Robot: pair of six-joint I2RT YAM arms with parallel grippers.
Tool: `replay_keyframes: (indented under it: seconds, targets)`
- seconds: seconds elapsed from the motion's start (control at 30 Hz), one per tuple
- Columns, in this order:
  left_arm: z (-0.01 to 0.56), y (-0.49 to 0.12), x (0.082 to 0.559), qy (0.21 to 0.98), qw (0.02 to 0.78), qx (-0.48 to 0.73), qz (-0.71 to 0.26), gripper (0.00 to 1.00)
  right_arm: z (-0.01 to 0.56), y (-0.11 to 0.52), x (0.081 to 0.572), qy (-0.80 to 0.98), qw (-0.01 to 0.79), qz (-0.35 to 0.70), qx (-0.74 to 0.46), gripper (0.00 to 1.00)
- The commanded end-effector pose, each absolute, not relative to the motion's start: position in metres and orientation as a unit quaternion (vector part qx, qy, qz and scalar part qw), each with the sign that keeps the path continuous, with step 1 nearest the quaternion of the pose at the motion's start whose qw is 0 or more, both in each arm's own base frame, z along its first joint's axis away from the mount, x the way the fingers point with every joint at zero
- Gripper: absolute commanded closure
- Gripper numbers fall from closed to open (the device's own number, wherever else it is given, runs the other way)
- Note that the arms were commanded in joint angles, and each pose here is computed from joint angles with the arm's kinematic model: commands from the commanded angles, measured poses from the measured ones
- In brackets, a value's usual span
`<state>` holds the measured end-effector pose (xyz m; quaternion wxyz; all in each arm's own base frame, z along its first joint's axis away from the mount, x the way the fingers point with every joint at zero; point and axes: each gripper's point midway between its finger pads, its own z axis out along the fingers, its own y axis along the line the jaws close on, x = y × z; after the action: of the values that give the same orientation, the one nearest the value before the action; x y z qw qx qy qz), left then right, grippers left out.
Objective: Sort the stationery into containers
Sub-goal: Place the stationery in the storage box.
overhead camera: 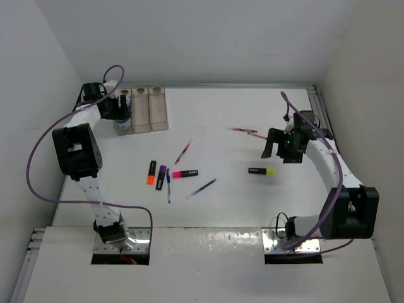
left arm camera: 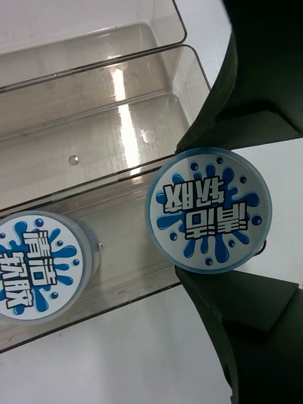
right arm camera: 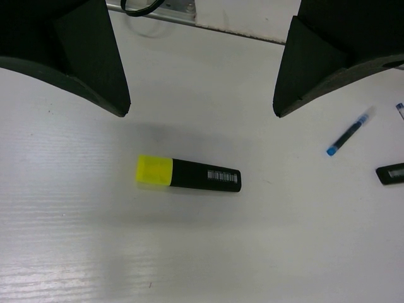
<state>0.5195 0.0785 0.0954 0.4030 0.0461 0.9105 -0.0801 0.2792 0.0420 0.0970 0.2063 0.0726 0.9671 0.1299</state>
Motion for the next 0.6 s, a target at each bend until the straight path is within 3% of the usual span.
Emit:
replay_keyframes:
  seconds: [0.0,0.2,0.23,0.33,0.43,0.57]
  targets:
    - [0.128,0.073,0.535,0.885,0.453,0.067,-0.085,0.33,0.113,0.047,0.293,0.959,0.243,0.138,0.053,0.06]
    - [0.180,0.064,0.530,0.857,0.499,0.101,-0.083,0.22,0.118,0.044,0.293,0.958,0.255,0.130,0.027,0.05]
    - [0.195,0.063,0.529,0.849,0.511,0.105,-0.077,0.13,0.119,0.052,0.291,0.958,0.254,0.135,0.011,0.05]
    - [0.209,0.062,0.526,0.847,0.515,0.113,-0.063,0.08,0.118,0.053,0.290,0.958,0.254,0.135,0.009,0.05]
    - [0.208,0.065,0.525,0.853,0.505,0.118,-0.054,0.10,0.118,0.054,0.288,0.958,0.252,0.138,0.012,0.05]
    - [0.222,0.019,0.503,0.828,0.510,0.212,-0.092,0.25,0.117,0.053,0.285,0.957,0.258,0.133,0.005,0.06]
